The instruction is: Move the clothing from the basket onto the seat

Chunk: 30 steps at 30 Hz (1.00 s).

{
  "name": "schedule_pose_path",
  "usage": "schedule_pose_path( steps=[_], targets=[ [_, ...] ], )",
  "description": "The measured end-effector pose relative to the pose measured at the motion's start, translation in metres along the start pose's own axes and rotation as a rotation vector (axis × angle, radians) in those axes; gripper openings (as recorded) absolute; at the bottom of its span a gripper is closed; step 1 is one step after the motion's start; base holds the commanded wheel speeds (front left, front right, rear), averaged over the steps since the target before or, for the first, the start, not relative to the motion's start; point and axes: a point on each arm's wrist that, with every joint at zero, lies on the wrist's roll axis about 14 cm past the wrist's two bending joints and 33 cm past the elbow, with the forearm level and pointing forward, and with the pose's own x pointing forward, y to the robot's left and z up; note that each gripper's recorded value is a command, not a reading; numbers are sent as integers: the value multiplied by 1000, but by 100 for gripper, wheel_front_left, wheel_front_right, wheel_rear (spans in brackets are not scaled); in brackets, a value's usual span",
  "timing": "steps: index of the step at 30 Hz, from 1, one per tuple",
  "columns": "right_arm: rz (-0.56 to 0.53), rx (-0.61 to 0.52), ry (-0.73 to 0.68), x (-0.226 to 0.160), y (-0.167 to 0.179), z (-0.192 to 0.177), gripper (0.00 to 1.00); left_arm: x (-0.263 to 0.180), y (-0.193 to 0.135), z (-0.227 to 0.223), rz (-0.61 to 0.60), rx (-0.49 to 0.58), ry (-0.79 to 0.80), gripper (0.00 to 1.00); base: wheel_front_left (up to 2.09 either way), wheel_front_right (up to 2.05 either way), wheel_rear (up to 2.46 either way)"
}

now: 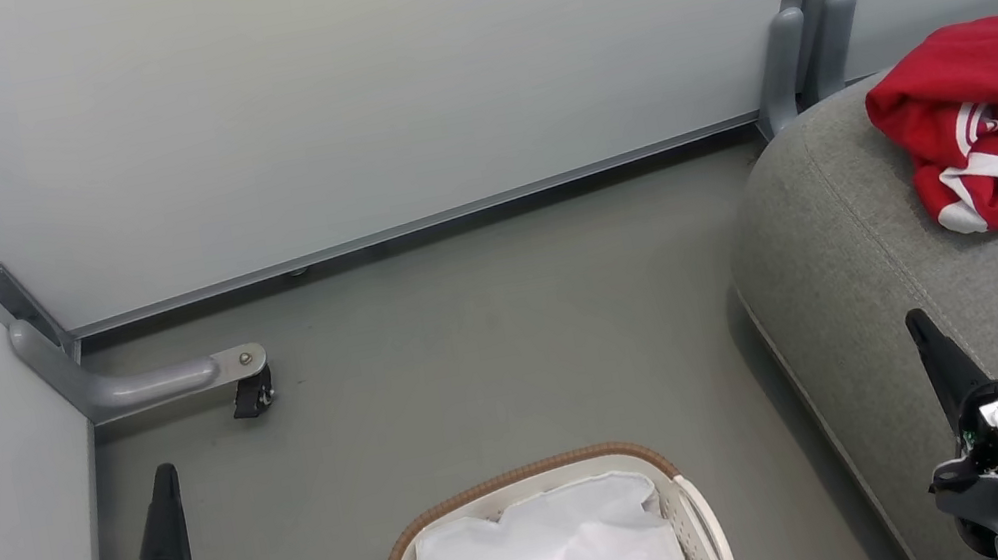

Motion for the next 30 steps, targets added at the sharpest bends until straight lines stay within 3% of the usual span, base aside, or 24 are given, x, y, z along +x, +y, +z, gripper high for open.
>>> schedule_pose_path(
  steps=[18,30],
  targets=[
    [26,120,-1,1,6,4,0,5,-13,2,-45,-107,5,0,0,0,0],
    [27,122,-1,1,7,4,0,5,-14,3,-48,-108,5,0,0,0,0]
  ],
)
